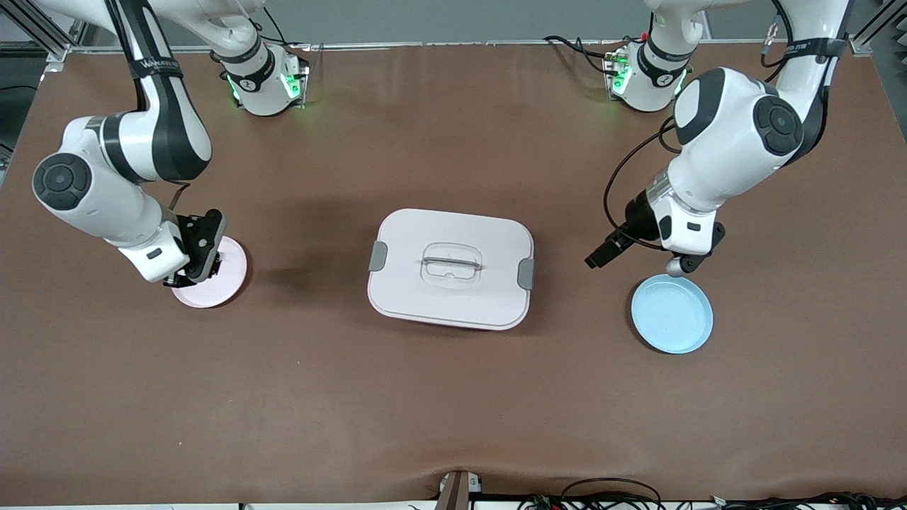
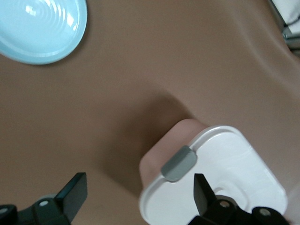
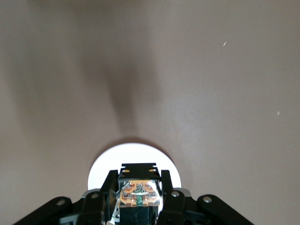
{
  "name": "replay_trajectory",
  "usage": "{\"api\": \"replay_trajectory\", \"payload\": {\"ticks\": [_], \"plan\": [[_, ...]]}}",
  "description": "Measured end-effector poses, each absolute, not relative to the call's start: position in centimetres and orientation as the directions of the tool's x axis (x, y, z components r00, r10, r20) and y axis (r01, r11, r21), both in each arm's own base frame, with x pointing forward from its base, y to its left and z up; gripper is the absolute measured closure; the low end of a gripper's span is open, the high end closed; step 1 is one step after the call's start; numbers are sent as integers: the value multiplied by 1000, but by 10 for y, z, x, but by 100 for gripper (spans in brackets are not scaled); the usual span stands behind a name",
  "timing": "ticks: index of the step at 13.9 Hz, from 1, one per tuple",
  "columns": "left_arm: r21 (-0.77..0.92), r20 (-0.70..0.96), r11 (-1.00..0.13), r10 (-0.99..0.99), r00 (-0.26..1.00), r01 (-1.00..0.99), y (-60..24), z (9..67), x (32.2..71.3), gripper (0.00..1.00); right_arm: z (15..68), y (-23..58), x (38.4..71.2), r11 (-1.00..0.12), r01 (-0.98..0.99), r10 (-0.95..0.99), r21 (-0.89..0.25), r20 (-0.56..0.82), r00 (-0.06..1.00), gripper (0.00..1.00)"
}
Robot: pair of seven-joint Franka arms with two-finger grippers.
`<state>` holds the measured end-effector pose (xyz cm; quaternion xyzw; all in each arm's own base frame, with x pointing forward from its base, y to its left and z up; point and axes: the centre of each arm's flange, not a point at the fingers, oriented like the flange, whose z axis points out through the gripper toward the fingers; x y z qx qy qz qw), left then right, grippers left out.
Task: Transfer orange switch to right arm and place
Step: 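Lower the switch onto the white plate while the left gripper withdraws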
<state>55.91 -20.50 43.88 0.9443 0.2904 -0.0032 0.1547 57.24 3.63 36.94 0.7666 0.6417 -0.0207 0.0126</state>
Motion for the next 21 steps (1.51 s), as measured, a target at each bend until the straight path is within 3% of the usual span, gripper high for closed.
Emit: {"api": "replay_trajectory", "payload": {"ticks": [5, 11, 16, 21], "plan": [[223, 54, -940, 277, 959, 258, -158, 436, 563, 0, 335, 14, 555, -149, 987, 987, 57, -58, 152, 59], [101, 140, -995, -6, 990, -21, -106, 436, 571, 0, 303, 3, 537, -116, 990, 989, 87, -84, 123, 59], [89, 167, -996, 8, 986, -7, -56, 445, 581, 0, 279, -10, 537, -92, 992, 989, 82, -112, 101, 59], [83, 161, -996, 42, 986, 29, -31, 499, 588, 0, 248, -27, 538, -104, 991, 988, 82, -103, 113, 59]]}}
